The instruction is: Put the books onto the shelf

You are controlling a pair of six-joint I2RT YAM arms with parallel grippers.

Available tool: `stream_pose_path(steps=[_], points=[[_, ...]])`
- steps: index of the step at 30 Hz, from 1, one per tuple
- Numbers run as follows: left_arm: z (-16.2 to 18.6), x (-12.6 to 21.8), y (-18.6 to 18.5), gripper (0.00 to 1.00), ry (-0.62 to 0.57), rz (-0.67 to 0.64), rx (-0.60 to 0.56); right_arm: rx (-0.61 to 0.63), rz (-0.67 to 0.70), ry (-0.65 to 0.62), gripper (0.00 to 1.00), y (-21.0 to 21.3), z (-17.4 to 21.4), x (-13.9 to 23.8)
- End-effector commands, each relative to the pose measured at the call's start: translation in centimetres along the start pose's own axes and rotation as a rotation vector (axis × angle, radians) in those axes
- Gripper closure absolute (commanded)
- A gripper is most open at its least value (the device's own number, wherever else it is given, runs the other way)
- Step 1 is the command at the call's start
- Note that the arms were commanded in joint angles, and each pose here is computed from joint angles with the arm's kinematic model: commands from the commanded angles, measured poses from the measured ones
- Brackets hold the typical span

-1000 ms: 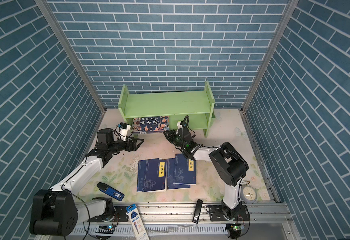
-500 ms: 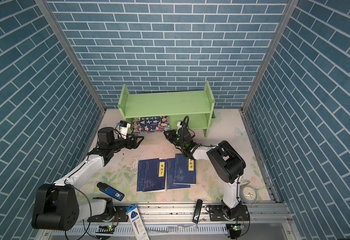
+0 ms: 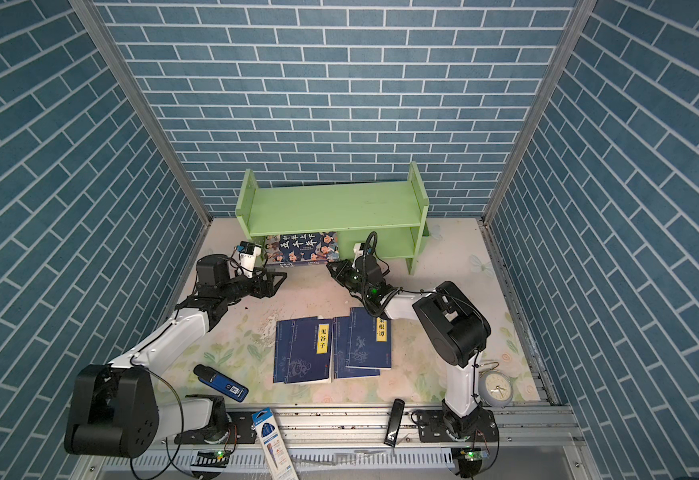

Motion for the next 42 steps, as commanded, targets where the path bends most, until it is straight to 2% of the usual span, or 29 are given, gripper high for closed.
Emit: stream_pose_path(steps=[1,6,27,38,42], points=[[0.6,-0.5,0.5,0.13,0.044,-0.011,0.01,-0.004,-0.086,-0.019,0.88,2.6,-0.7,-0.1],[0.0,-0.6,0.8,0.13,0.003,-0.031,-0.009,0.001,-0.095,-0.019,0.88,3.1,-0.7,0.3],[-1.3,-1.2,1.9,0.13,-0.041,-0.08,-0.01,0.0,-0.102,-0.01,0.88,3.5,-0.7,-0.1],[-1.4,-1.3,2.2,0.13,-0.035,-0.092,0.004,-0.003,-0.102,-0.007,0.88,3.5,-0.6,-0.1],[-1.2,-0.2,1.5,0.13,-0.011,-0.081,0.01,-0.003,-0.104,-0.017,0.87,3.5,-0.5,0.7]])
Point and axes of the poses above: each gripper's point midway between its finger pads, its own x axis back along the fingers, its own y axis along the line the jaws close on, z = x × y, the point moved 5 cm from there along x, back along the fingers, and after that the axes turned 15 degrees about -x, right-handed, at the moved point
